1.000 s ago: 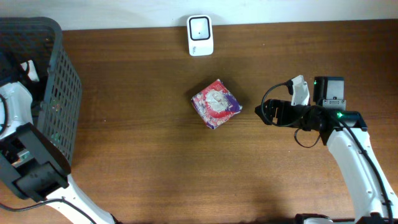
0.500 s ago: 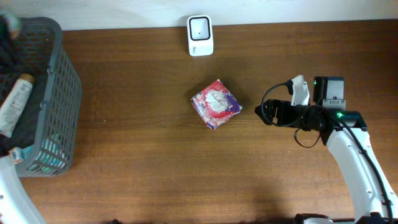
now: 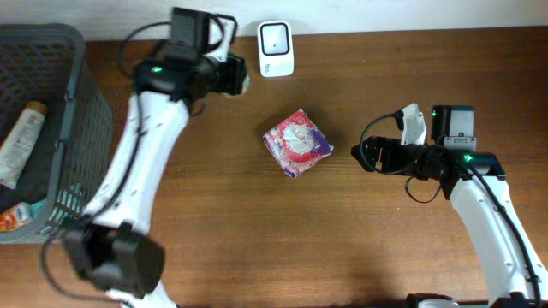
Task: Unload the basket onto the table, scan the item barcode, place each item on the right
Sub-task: 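Carry the green-lidded jar out and place it beside the red package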
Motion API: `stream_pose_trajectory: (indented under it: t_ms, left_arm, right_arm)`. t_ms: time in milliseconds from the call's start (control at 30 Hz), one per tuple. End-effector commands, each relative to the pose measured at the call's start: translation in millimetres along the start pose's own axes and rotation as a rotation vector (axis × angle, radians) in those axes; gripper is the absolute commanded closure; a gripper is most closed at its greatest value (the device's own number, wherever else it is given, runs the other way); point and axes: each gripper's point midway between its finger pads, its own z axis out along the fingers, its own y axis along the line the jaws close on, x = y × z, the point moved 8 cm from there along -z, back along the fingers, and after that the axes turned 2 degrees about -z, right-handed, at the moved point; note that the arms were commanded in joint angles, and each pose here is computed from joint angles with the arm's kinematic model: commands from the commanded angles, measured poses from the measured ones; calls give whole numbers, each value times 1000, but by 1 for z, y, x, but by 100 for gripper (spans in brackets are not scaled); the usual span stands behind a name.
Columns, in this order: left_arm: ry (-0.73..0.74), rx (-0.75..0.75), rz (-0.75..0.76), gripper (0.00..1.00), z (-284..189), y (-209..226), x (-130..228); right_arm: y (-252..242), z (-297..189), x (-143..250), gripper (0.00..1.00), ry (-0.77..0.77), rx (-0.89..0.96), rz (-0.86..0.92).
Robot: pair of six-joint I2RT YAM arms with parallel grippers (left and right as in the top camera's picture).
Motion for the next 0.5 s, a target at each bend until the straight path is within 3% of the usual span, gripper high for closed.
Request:
stream_pose_trajectory:
  t_ms: [0,167,267,300,400,467]
  left_arm:
    - [110,-37,22,52,55,-8,20]
    - [281,-27,26,46,132,-11,63]
    - [268,-22,33,40,141,-15,64]
    - [255,-21,33,26,142,-15,62]
    - [219,-16,34,2,140,-16,53]
    - [138,56,32,1,113,-25,18]
  right_arm:
    - [2,1,-2,2,1,2,-18]
    - [2,1,-2,2,1,2,-18]
    - [2,1,-2,2,1,2,-18]
    - [2,1,-2,2,1,2,-18]
    - [2,1,-2,2,1,2,-18]
    - [2,1,-2,1,1,2,-18]
